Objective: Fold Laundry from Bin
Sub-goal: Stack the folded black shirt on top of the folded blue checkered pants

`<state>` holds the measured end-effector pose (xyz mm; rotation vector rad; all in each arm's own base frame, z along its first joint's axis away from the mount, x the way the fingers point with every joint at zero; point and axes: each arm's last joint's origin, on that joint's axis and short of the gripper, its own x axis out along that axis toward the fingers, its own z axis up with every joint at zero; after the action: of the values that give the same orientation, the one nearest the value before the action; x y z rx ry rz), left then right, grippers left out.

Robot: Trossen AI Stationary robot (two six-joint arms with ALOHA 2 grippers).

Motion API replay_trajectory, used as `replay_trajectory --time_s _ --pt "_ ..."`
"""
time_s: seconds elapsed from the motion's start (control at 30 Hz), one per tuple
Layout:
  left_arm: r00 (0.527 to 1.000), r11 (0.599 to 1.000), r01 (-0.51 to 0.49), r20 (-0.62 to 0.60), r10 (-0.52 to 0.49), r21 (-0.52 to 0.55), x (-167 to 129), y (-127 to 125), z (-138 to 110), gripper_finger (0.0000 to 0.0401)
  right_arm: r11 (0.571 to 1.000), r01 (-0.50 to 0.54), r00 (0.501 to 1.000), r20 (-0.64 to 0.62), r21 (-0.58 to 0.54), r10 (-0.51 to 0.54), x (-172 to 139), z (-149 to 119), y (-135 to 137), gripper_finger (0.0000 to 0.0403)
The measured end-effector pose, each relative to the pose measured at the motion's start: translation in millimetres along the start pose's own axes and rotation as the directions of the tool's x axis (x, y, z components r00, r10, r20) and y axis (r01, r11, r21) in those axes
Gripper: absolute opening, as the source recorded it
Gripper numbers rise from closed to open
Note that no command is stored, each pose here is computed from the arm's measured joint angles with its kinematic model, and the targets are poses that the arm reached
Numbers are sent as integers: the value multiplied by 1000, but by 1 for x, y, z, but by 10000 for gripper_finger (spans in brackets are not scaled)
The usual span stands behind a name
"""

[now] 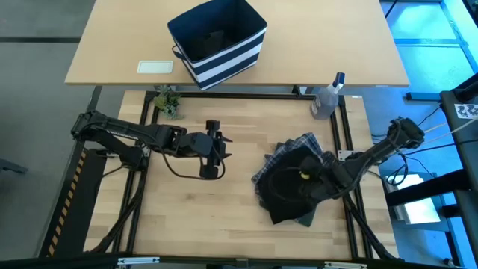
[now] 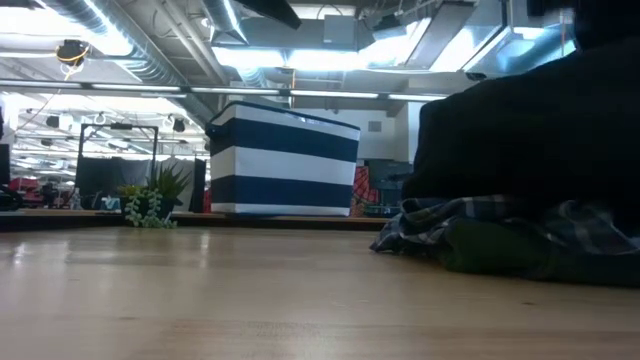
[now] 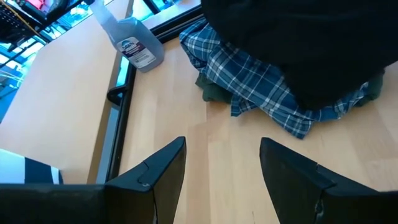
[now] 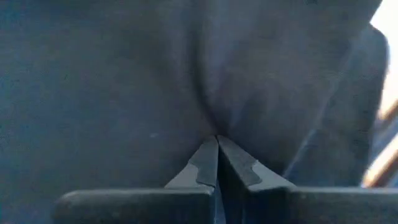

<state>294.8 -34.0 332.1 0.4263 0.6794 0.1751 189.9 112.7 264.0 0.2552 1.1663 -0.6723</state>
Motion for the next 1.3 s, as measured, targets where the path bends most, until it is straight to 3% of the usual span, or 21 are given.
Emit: replay_trajectory --time_s 0.17,0.4,0.5,0.6,0.7,0.8,1.07,1.3 --pt "1000 1000 -1 0 1 -8 0 0 0 199 990 119 989 -95 80 -111 31 -11 -24 2" --pt "1000 1000 -2 7 2 -30 0 0 1 199 972 205 978 -54 118 -199 47 -2 -49 4" --pt "1000 999 -1 6 1 -35 0 0 1 199 980 138 990 11 146 -141 30 7 -55 3" --pt "1000 1000 6 7 -5 -28 -1 -2 1 199 986 7 987 157 167 -34 1 16 -57 2" --pt "1000 1000 10 11 -10 -25 -2 -4 2 199 978 -152 943 318 144 99 -21 23 -51 2" --pt "1000 1000 9 15 -9 -28 -2 -4 2 199 964 -254 912 352 79 211 -20 30 -36 1" --pt "1000 999 6 23 -6 -31 -2 -4 3 199 961 -274 938 212 -29 274 23 37 9 1" --pt "1000 1000 8 21 -7 -30 -2 -4 3 199 962 -268 958 -124 -59 259 41 18 17 1"
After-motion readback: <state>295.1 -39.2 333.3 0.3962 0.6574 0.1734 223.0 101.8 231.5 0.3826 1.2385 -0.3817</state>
